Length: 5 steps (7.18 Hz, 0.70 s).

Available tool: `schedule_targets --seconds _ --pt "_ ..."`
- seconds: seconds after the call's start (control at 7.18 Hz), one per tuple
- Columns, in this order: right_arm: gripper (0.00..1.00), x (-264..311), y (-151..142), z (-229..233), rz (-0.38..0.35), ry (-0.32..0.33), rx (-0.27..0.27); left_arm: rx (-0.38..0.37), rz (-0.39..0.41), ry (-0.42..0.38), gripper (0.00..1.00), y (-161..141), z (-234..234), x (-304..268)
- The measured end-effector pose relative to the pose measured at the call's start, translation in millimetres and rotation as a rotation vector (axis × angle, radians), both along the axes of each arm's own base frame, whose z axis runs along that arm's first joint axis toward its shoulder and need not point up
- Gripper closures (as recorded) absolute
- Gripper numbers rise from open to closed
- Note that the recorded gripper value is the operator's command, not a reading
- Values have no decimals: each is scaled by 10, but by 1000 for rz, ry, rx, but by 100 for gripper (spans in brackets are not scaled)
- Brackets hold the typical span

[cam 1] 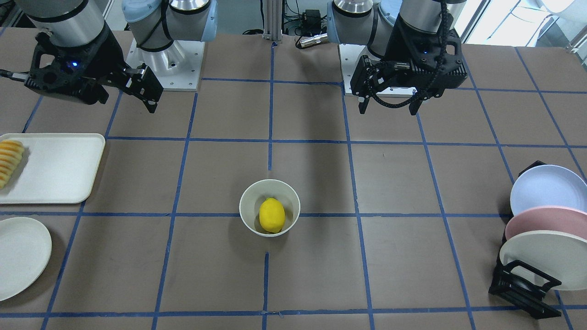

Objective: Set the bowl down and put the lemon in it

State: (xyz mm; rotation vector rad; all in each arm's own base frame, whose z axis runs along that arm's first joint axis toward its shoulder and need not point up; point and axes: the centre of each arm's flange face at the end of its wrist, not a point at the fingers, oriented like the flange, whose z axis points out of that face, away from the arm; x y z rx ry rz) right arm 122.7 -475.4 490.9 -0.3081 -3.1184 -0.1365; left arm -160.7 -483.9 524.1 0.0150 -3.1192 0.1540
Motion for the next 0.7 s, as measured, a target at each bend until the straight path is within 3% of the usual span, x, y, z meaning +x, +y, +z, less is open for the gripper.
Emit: schedule_targets --seconds 0.7 --pt "0 8 26 85 1 -6 -55 -5 -2 1 0 4 22 42"
